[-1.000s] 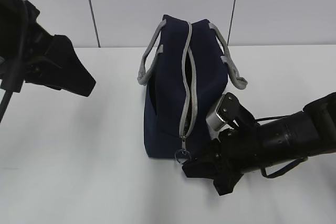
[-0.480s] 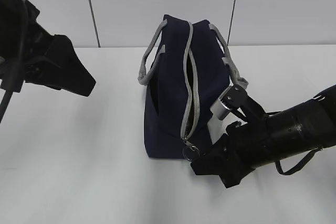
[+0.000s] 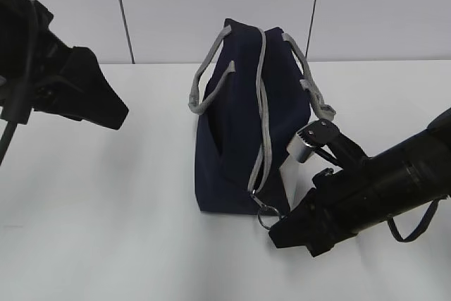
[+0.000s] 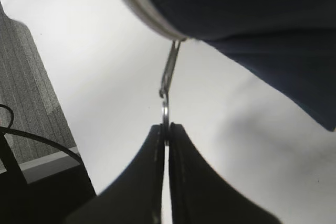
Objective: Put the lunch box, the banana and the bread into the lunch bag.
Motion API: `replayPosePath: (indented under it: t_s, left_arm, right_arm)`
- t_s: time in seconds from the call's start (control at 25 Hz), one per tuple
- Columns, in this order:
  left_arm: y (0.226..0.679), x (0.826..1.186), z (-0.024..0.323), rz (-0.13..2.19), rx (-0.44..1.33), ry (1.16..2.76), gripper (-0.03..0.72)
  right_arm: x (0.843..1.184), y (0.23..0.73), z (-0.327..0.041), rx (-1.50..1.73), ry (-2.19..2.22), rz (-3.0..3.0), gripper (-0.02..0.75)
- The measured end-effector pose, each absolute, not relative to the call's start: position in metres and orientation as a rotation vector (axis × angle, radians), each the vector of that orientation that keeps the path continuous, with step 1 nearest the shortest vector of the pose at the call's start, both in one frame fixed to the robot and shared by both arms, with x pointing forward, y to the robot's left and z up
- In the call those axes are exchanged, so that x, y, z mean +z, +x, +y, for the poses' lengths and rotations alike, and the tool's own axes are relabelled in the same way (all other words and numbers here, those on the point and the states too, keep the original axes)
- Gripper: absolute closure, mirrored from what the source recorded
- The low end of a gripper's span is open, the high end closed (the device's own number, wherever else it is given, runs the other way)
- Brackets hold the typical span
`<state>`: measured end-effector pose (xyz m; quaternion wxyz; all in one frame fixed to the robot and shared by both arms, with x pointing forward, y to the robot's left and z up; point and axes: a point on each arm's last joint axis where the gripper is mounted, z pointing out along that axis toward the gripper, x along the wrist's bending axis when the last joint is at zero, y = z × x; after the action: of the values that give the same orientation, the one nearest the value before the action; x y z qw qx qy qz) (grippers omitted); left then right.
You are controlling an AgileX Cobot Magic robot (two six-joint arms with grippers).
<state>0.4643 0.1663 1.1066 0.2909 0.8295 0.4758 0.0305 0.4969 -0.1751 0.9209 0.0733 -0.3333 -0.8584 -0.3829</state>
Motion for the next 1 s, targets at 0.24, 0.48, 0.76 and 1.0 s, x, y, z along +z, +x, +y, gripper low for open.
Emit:
replayPosePath:
  t_s: [0.24,0.48,0.76,1.0]
  left_arm:
    - [0.464,1.107,0.166,1.269,0.082,2.212,0.244]
    - [0.464,1.107,0.166,1.269,0.083,2.211,0.244]
    - [0.466,1.107,0.166,1.264,0.097,2.202,0.244]
    - [0.467,1.108,0.166,1.259,0.112,2.191,0.244]
  right_arm:
    - [0.918,0.494,-0.177,-1.063,-1.052,-2.552,0.738]
    - [0.931,0.494,-0.179,-1.07,-1.057,-2.574,0.738]
    - [0.983,0.498,-0.178,-1.228,-0.985,-2.682,0.738]
    - [1.007,0.503,-0.177,-1.256,-0.928,-2.737,0.738]
